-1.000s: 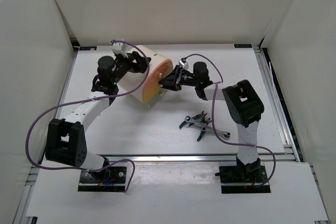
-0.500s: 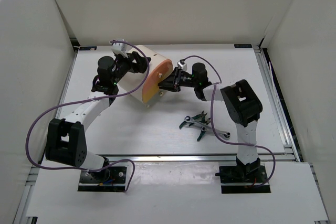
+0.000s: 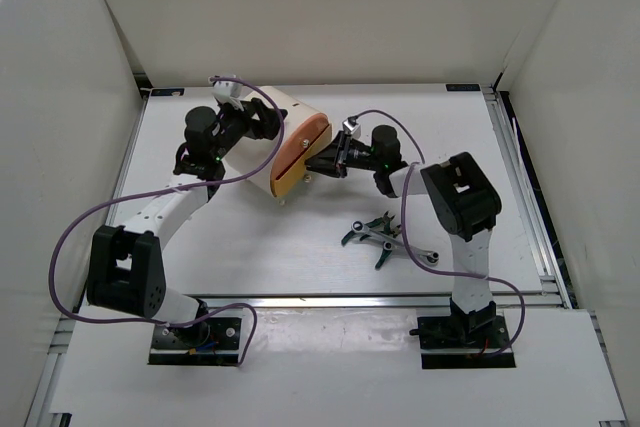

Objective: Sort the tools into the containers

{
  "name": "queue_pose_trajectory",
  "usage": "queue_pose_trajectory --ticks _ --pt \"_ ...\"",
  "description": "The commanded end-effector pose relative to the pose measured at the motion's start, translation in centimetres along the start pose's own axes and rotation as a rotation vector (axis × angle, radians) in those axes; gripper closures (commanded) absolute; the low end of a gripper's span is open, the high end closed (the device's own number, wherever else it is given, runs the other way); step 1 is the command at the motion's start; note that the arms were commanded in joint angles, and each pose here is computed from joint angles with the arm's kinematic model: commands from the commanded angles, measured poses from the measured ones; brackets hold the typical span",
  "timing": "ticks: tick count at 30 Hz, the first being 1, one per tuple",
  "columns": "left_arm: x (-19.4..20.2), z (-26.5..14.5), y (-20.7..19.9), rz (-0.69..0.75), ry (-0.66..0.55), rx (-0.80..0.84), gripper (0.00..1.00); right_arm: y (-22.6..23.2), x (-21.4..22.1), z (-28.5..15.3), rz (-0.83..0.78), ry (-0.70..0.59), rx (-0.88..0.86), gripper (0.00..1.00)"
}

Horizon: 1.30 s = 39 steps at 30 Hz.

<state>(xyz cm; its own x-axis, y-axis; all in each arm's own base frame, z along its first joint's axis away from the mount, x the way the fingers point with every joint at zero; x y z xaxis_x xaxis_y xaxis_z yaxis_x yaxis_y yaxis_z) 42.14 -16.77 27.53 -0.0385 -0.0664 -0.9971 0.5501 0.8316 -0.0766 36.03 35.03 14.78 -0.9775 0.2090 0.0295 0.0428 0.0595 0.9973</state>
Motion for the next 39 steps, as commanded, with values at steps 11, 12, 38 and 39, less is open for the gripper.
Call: queue_pose_trajectory --ticks 11,12,38,39 --pt "9.4 -1.7 0.5 -0.150 0.354 -0.011 0.08 1.1 2.3 -5.1 -0.057 -0.021 -0.016 1.00" --pt "9.3 -1.7 0.7 -0.152 0.353 -0.016 0.08 0.9 3.0 -5.7 -0.060 -0.018 -0.006 1.00" --pt "9.1 -1.9 0.9 -0.140 0.364 -0.023 0.08 -0.2 4.0 -10.3 -0.107 -0.128 0.209 0.54" --pt "9.2 -1.9 0.9 -0.138 0.364 -0.022 0.08 -0.5 3.2 -11.3 -0.169 -0.177 0.259 0.52"
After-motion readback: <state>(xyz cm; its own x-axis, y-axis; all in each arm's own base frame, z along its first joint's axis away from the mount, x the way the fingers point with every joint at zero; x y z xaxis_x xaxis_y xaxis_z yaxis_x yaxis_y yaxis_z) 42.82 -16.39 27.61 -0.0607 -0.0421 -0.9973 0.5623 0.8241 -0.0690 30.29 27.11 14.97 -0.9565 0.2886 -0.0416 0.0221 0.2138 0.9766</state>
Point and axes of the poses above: each gripper's point midway between its finger pads, its own z axis out along the fingers, its own y axis along the line the jaws close on, x = y × z, the point moved 2 cm from there along -z, back along the fingers, and after that the axes turned 11 degrees about z, right-handed, at the moved point
